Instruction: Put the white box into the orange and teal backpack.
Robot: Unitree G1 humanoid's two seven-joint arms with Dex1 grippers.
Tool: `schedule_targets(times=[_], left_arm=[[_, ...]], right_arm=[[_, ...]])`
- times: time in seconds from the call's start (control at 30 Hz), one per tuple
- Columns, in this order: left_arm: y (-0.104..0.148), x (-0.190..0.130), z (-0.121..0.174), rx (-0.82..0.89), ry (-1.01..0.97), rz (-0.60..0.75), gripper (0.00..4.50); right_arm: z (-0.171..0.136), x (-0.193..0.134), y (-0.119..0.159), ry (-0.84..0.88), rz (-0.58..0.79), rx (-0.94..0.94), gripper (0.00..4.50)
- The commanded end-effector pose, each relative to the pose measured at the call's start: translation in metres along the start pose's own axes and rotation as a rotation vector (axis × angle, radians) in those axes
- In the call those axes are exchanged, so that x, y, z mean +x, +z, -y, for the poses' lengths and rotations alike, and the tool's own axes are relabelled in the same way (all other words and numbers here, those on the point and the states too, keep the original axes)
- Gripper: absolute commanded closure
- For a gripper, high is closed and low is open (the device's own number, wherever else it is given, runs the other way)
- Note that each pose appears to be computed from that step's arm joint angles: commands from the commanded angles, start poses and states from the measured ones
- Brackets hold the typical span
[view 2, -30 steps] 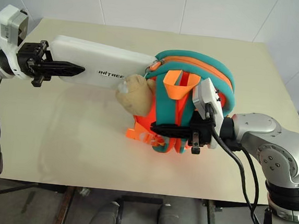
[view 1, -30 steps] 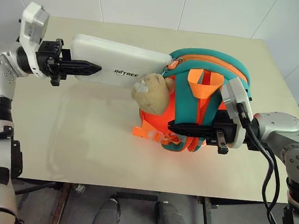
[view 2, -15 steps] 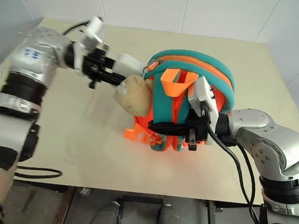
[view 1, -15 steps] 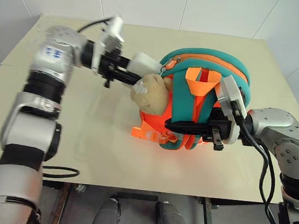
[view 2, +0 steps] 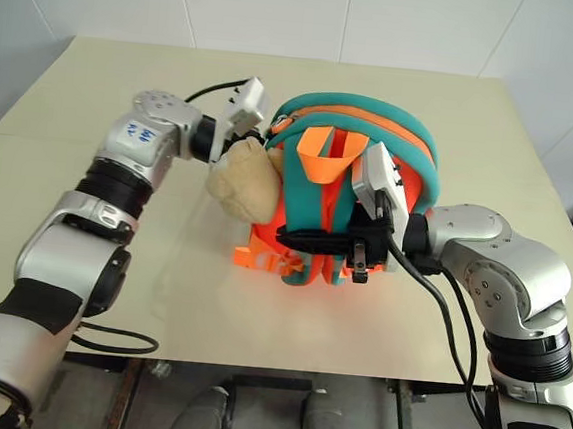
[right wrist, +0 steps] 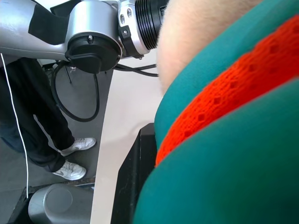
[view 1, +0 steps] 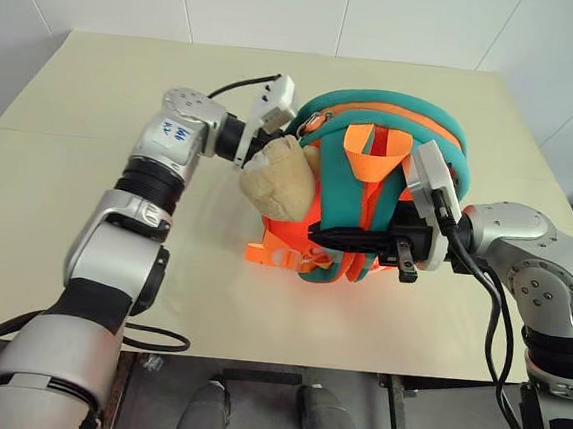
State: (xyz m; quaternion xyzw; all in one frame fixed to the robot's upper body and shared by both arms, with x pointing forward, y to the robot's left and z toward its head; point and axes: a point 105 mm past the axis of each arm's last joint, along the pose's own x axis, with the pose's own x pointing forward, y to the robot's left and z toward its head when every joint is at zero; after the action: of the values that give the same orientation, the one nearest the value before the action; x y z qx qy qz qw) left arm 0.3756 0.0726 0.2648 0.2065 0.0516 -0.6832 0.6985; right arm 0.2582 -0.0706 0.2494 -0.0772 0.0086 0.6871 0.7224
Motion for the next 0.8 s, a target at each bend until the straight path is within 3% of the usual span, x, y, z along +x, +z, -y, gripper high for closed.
schedule_targets(times=[0.03, 0.07, 0.2, 0.3, 0.43, 0.77, 0.8], left_arm=[[0.006, -0.046, 0.011, 0.04, 0.04, -0.033, 0.35], [0.001, -0.06, 0.016, 0.035, 0.055, -0.056, 0.03], [-0.004, -0.085, 0.033, 0.013, 0.083, -0.087, 0.01], [0.005, -0.104, 0.064, -0.026, 0.099, -0.03, 0.01], [0.02, -0.085, 0.08, -0.07, 0.151, 0.095, 0.01], [0.014, -0.023, 0.074, -0.14, 0.206, 0.182, 0.01], [0.014, -0.022, 0.07, -0.147, 0.226, 0.188, 0.39]], right_arm=[[-0.003, -0.001, 0.01, 0.009, 0.024, -0.047, 4.5], [-0.003, -0.001, 0.009, 0.009, 0.024, -0.046, 4.5], [-0.003, -0.001, 0.008, 0.012, 0.023, -0.042, 4.5], [-0.002, -0.001, 0.007, 0.021, 0.019, -0.036, 4.5], [0.0, -0.001, 0.006, 0.028, 0.015, -0.032, 4.5], [0.002, 0.001, 0.006, 0.045, 0.012, -0.043, 4.5], [0.002, 0.001, 0.006, 0.045, 0.012, -0.044, 4.5]])
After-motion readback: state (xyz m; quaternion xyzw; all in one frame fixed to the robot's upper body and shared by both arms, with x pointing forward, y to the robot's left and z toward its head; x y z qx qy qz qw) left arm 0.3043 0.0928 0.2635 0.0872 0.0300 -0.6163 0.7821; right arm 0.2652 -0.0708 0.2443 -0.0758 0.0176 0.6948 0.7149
